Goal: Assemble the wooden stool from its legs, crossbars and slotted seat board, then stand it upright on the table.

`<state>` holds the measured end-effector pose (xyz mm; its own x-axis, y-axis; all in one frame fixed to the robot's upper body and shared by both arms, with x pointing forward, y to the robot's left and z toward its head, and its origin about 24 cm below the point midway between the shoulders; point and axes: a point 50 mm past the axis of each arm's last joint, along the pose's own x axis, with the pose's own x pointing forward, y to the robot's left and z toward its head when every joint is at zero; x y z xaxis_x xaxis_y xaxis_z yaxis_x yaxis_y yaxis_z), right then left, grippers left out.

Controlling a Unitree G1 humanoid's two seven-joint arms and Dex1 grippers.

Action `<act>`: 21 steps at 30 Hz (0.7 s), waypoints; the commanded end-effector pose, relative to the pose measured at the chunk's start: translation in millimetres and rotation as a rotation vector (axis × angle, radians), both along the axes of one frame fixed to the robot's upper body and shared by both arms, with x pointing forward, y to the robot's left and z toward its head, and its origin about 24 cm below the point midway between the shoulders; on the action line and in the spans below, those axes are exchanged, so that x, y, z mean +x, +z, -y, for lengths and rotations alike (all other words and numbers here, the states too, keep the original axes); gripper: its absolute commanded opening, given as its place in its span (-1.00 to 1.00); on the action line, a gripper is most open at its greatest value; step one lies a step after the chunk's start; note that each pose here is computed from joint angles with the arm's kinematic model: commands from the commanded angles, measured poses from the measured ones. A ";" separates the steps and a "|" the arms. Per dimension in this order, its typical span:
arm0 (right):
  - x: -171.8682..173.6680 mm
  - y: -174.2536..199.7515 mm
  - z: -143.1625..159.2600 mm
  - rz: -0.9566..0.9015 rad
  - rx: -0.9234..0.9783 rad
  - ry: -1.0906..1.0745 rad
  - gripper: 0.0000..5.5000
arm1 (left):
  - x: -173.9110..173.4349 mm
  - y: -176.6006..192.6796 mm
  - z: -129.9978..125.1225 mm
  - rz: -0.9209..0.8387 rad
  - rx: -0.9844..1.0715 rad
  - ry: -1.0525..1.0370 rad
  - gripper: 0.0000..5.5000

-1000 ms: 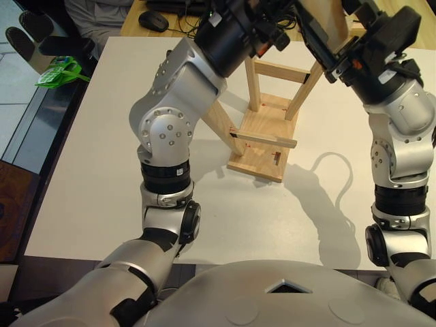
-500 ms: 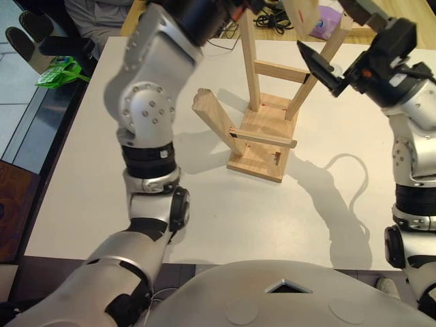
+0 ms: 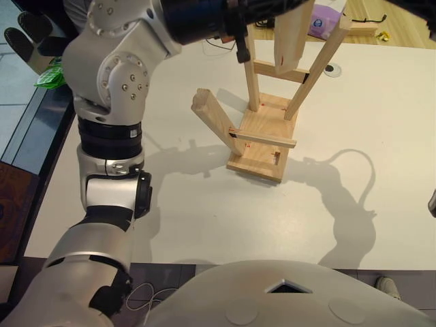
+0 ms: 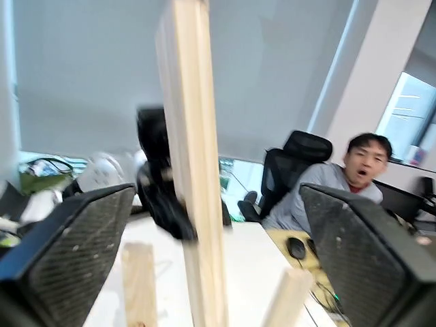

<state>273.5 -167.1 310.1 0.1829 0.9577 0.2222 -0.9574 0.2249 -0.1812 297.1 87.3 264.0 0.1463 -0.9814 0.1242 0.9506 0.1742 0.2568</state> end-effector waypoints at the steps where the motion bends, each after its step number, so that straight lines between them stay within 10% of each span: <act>1: -8.9 5.1 -12.8 -0.022 -0.023 0.104 0.61 | -1.7 -6.5 4.7 0.016 0.094 -0.023 -0.63; 21: -10.8 -19.8 -15.2 -0.170 -0.124 0.209 -0.49 | -11.1 -34.8 12.6 -0.047 0.167 -0.098 -0.63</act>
